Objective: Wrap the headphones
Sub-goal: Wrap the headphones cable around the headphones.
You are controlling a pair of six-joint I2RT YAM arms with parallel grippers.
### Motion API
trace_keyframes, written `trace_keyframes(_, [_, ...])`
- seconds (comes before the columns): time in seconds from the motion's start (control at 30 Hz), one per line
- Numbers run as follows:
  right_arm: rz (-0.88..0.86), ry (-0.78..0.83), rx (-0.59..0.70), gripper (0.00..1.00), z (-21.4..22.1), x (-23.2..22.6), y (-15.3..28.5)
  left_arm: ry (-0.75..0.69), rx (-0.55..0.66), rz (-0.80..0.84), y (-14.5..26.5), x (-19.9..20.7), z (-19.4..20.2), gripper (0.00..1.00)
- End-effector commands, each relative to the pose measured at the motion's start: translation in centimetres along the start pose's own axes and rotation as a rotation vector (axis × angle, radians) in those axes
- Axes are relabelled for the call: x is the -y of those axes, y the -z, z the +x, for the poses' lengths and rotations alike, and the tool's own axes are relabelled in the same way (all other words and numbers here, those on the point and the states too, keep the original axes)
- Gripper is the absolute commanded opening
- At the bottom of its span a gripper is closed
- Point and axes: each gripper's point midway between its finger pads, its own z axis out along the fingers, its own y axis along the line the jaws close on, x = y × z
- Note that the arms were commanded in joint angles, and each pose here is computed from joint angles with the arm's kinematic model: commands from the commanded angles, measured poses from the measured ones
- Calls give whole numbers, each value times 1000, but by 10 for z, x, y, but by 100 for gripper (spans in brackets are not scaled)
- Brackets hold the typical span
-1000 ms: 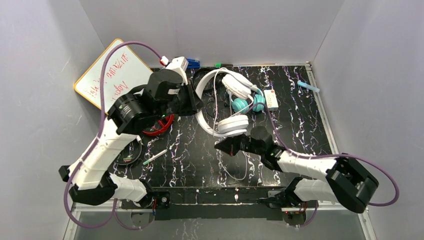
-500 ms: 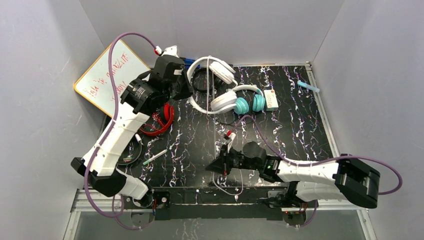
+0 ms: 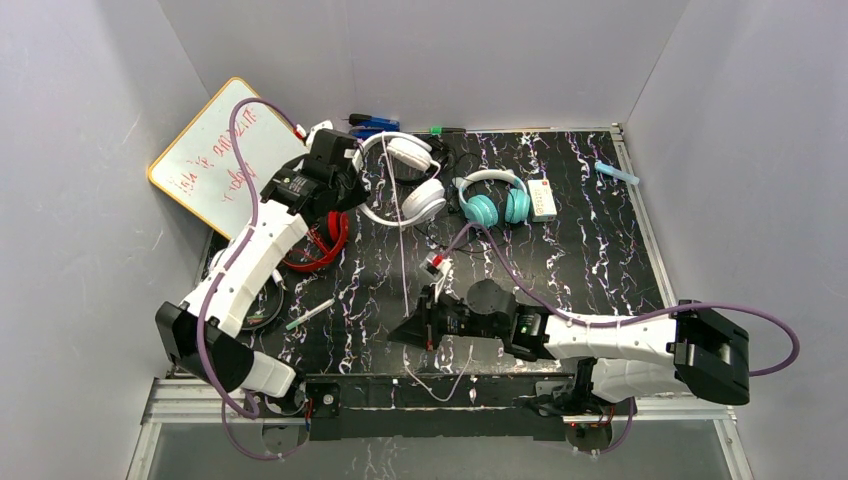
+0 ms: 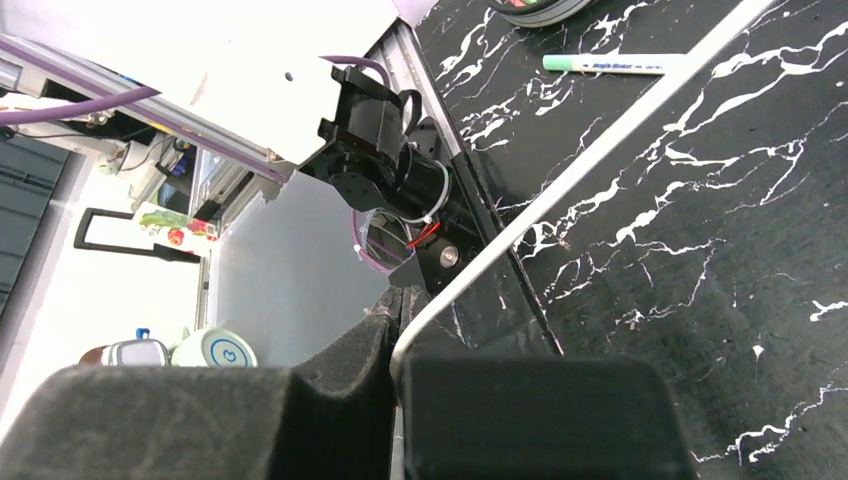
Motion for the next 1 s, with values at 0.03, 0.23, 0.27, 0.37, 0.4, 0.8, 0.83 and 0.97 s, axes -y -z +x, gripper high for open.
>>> trace_keyframes(0.03, [-7, 31, -8, 11, -21, -27, -3, 12, 194, -29, 1, -11, -35, 0])
trace_keyframes(0.23, [169, 83, -98, 16, -49, -26, -10, -222, 240, -99, -2, -45, -25, 0])
trace_keyframes(0.27, [210, 87, -122, 14, -52, -22, -9, -268, 239, -115, -2, -54, -20, 0])
trace_keyframes(0.37, [247, 101, -147, 5, -63, -21, -5, -408, 250, -147, 5, -74, -14, 0])
trace_keyframes(0.4, [249, 101, -145, 1, -67, -21, -2, -439, 250, -144, 6, -78, -10, 0])
trace_keyframes(0.8, [473, 200, -192, 1, -103, 33, 28, -792, -5, -50, 33, -100, 43, 0])
trace_keyframes(0.83, [499, 212, -190, 1, -107, 37, 29, -799, -23, -42, 35, -100, 46, 0])
trace_keyframes(0.97, [556, 254, -160, 4, -123, 44, 29, -834, -94, -14, 40, -100, 65, 0])
